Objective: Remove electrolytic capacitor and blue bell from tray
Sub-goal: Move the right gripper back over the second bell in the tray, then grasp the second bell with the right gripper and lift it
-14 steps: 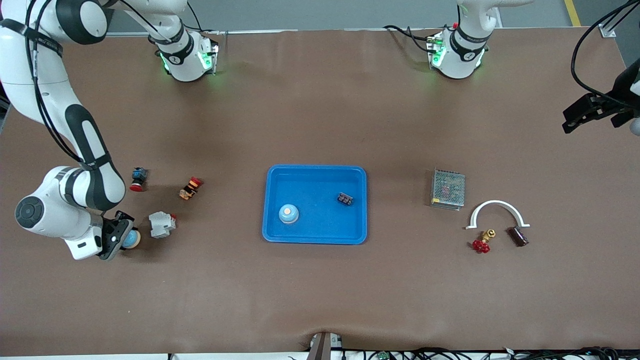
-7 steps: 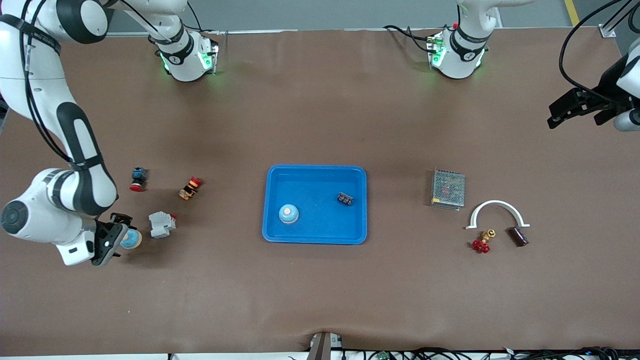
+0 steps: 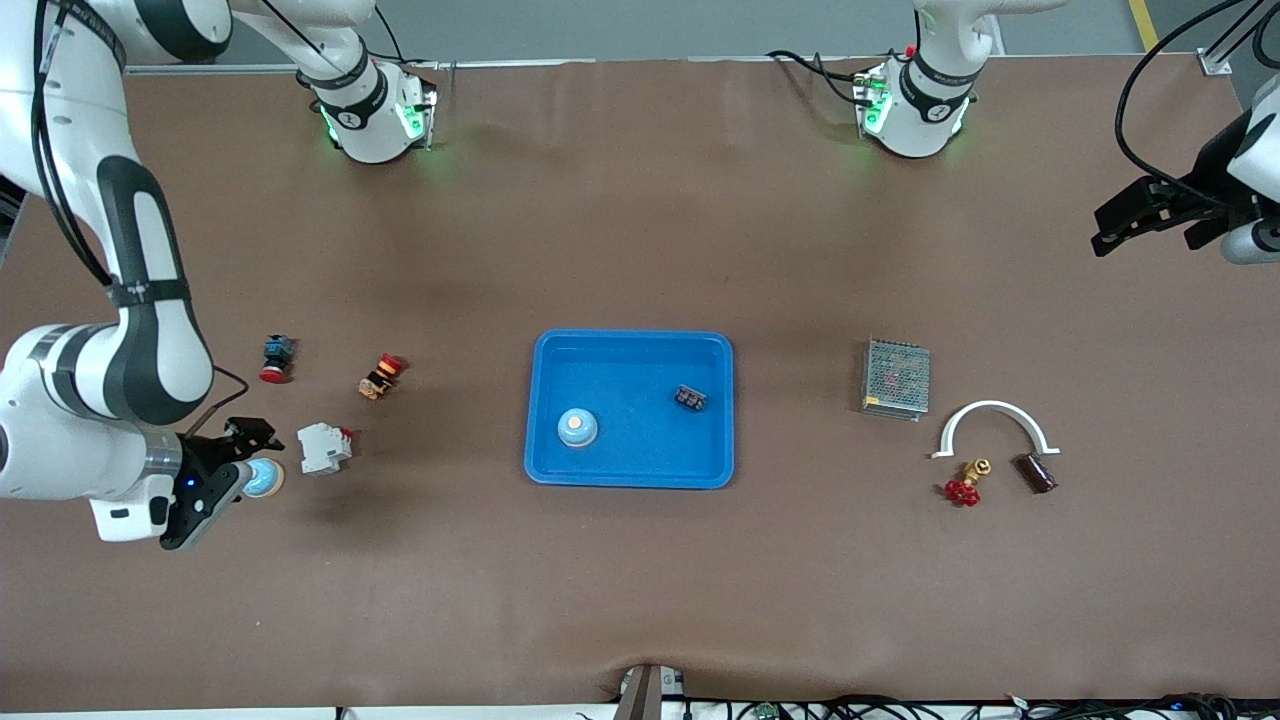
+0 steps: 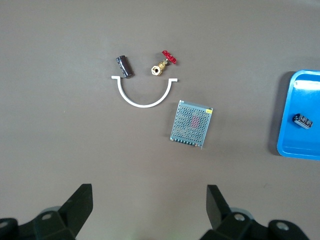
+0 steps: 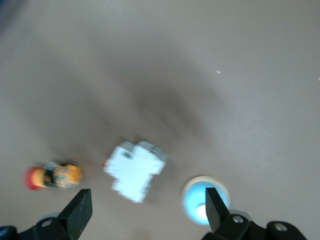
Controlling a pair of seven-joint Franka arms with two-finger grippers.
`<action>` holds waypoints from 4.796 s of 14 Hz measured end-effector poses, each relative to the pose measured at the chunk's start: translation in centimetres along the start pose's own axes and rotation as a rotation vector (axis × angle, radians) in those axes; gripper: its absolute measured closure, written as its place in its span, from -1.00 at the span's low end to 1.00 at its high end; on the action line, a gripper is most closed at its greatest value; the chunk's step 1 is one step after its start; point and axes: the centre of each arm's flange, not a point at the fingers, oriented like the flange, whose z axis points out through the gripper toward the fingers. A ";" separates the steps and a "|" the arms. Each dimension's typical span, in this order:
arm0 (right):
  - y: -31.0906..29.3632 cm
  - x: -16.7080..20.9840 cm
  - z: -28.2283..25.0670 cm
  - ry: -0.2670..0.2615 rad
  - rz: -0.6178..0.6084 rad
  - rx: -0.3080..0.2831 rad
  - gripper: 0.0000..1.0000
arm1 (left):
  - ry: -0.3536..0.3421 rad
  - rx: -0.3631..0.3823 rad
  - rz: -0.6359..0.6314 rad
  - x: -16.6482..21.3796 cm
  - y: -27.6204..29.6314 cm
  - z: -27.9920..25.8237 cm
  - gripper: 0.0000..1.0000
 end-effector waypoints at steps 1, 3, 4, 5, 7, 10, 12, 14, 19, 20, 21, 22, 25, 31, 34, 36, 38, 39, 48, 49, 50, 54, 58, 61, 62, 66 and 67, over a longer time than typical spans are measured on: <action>-1.9 1.0 -1.2 -0.014 0.067 0.008 -1.00 | 0.000 0.000 -0.004 0.0 -0.2 0.0 -1.00; -6.6 3.9 -3.7 -0.023 0.202 -0.002 -1.00 | 0.002 0.000 -0.005 0.1 -0.5 -0.1 -1.00; -9.2 5.5 -4.7 -0.023 0.272 -0.011 -1.00 | 0.005 -0.001 -0.003 0.0 -0.5 -0.3 -1.00; -11.8 7.1 -5.3 -0.023 0.344 -0.018 -1.00 | 0.008 -0.001 0.000 0.0 -0.3 -0.5 -1.00; -16.6 10.1 -5.4 -0.021 0.471 -0.030 -1.00 | 0.006 -0.001 0.000 -0.2 -0.4 -1.0 -1.00; -22.8 14.1 -4.3 0.025 0.677 -0.039 -1.00 | -0.001 0.000 -0.005 -0.5 -0.6 -1.6 -1.00; -26.5 16.5 -3.5 0.076 0.805 -0.034 -1.00 | 0.010 -0.001 -0.005 -0.6 -0.7 -2.3 -1.00; -30.0 18.7 -2.0 0.119 0.889 -0.027 -1.00 | 0.017 -0.002 -0.005 -0.6 -0.7 -2.8 -1.00; -31.4 21.4 4.9 0.158 0.942 -0.013 -1.00 | 0.005 -0.001 0.000 -0.6 -0.4 -2.3 -1.00; -31.5 21.8 6.4 0.158 0.938 -0.012 -1.00 | 0.000 0.000 0.002 -0.5 -0.3 -2.1 -1.00; -32.0 22.3 7.7 0.164 0.929 -0.010 -1.00 | -0.007 0.000 0.003 -0.3 -0.2 -1.7 -1.00; -32.6 22.7 9.1 0.168 0.918 -0.009 -1.00 | -0.013 0.000 0.004 0.0 -0.2 -1.4 -1.00; -33.8 23.3 12.2 0.160 0.898 -0.013 -1.00 | -0.015 0.000 0.005 0.5 -0.1 -0.8 -1.00; -33.1 22.7 15.4 0.152 0.830 -0.122 -1.00 | -0.010 -0.001 0.003 0.5 -0.2 -1.0 -1.00; -32.9 22.8 16.6 0.161 0.824 -0.126 -1.00 | -0.010 -0.001 0.002 0.5 -0.2 -1.0 -1.00; -32.8 22.8 17.3 0.166 0.822 -0.124 -1.00 | -0.011 -0.001 0.002 0.5 -0.2 -0.9 -1.00; -33.0 22.9 17.9 0.168 0.818 -0.123 -1.00 | -0.013 -0.001 0.001 0.5 -0.3 -0.9 -1.00; -33.1 22.9 18.1 0.169 0.816 -0.123 -1.00 | -0.013 -0.001 0.001 0.5 -0.3 -0.9 -1.00; -34.0 23.0 20.8 0.177 0.778 -0.137 -1.00 | -0.021 0.002 0.009 0.4 0.1 -0.6 -1.00; -34.0 22.9 21.1 0.173 0.776 -0.140 -1.00 | -0.024 0.006 0.007 0.4 0.3 -0.5 -1.00; -34.0 22.8 21.3 0.168 0.775 -0.142 -1.00 | -0.026 0.008 0.006 0.3 0.5 -0.5 -1.00; -34.0 22.5 21.9 0.157 0.771 -0.148 -0.99 | -0.031 0.010 0.004 0.2 1.0 -0.5 -1.00; -34.0 22.5 21.8 0.158 0.769 -0.152 -0.58 | -0.025 0.010 0.000 0.0 0.9 -0.8 -1.00; -34.0 22.5 21.6 0.161 0.769 -0.153 -0.32 | -0.023 0.010 -0.002 -0.1 0.8 -0.9 -1.00; -34.0 22.5 21.6 0.161 0.769 -0.153 -0.32 | -0.023 0.010 -0.002 -0.1 0.8 -0.9 -1.00; -34.0 22.5 21.5 0.161 0.768 -0.152 -0.32 | -0.022 0.010 -0.002 0.0 0.8 -0.9 -1.00; -34.2 22.6 21.5 0.162 0.765 -0.152 -0.32 | -0.022 0.010 -0.002 0.0 0.8 -0.9 -1.00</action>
